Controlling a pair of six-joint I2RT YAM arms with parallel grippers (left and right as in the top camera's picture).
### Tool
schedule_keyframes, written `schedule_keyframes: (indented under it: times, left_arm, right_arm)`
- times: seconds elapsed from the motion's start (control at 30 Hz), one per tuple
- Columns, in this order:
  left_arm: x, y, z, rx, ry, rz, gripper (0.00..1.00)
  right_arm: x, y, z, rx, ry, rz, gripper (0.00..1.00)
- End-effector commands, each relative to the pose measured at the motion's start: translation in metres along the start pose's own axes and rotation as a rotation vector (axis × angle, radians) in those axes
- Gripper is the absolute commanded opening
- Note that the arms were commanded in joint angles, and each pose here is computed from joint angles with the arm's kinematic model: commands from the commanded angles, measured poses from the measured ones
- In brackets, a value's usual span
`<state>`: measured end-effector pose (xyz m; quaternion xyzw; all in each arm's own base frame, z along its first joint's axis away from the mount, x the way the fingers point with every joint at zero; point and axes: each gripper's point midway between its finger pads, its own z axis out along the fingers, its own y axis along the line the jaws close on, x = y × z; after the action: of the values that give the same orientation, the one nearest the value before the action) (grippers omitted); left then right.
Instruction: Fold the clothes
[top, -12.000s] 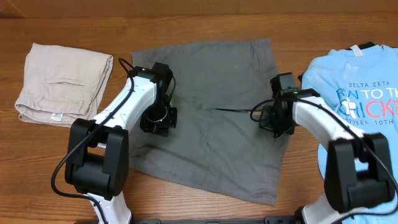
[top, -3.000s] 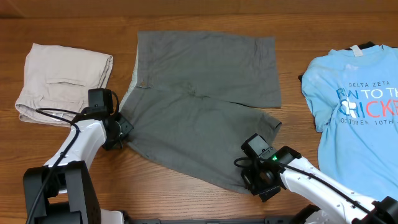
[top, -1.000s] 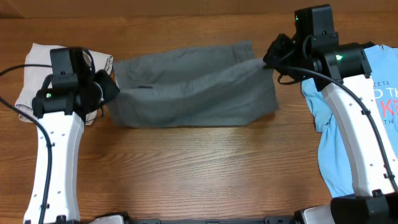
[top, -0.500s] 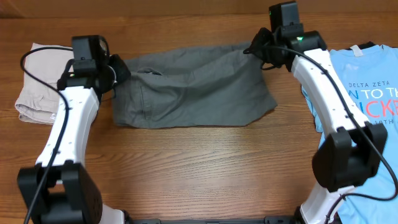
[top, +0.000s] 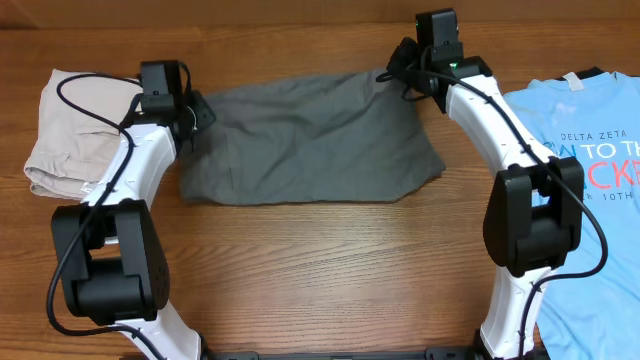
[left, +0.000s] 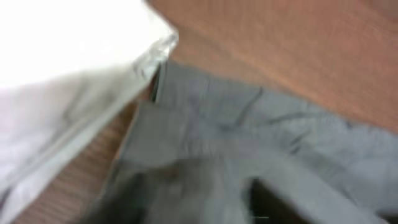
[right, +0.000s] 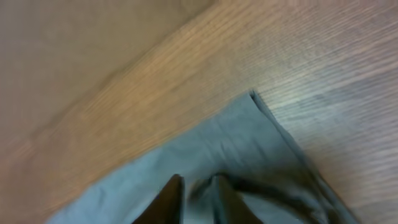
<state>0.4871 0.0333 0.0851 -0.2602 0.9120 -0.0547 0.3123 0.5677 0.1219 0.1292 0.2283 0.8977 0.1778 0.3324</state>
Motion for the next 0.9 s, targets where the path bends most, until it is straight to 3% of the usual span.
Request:
schedule_keyframes:
  times: [0.0,0.03,0.13,0.27,0.3,0.37,0.43,0.47,0.5,0.63,0.7,0.87]
  left_arm:
    - [-0.025,-0.013,-0.011,0.025,-0.06,0.099,1.0]
    - [-0.027,-0.018,-0.015,0.045,-0.051,0.139,1.0]
    - [-0.036,-0.026,-0.035,0.053,-0.029,0.183,1.0]
    - [-0.031,-0.045,-0.07,0.107,0.046,0.196,1.0]
    - [-0.026,-0.052,-0.078,0.131,0.07,0.202,0.93]
    - [-0.012,-0.064,-0.09,0.177,0.119,0.217,0.65]
    - [0.006,-0.074,-0.094,0.204,0.176,0.234,0.32]
    - [0.015,-0.076,-0.094,0.197,0.204,0.234,0.16]
    - [0.024,-0.077,-0.094,0.191,0.235,0.24,0.07]
    - [0.057,-0.076,-0.099,0.157,0.345,0.271,0.04]
    - [0.067,-0.075,-0.102,0.145,0.383,0.28,0.16]
    - [0.082,-0.067,-0.108,0.115,0.447,0.288,0.26]
  right_arm:
    - [-0.022,0.019,-0.012,-0.059,-0.068,-0.087,0.59]
    - [-0.024,0.024,-0.015,-0.079,-0.073,-0.128,0.67]
    - [-0.033,0.034,-0.031,-0.094,-0.095,-0.21,0.75]
    - [-0.036,0.041,-0.067,-0.097,-0.08,-0.259,0.74]
    - [-0.032,0.042,-0.076,-0.104,-0.058,-0.26,0.67]
    - [-0.021,0.04,-0.091,-0.103,-0.001,-0.258,0.46]
    - [-0.005,0.027,-0.1,-0.057,0.071,-0.252,0.12]
    - [0.004,0.019,-0.102,-0.028,0.114,-0.248,0.04]
    - [0.014,0.009,-0.104,0.004,0.162,-0.241,0.04]
    - [0.061,-0.031,-0.101,0.13,0.351,-0.224,0.04]
    - [0.078,-0.045,-0.093,0.156,0.4,-0.24,0.04]
    - [0.114,-0.079,-0.064,0.196,0.458,-0.257,0.04]
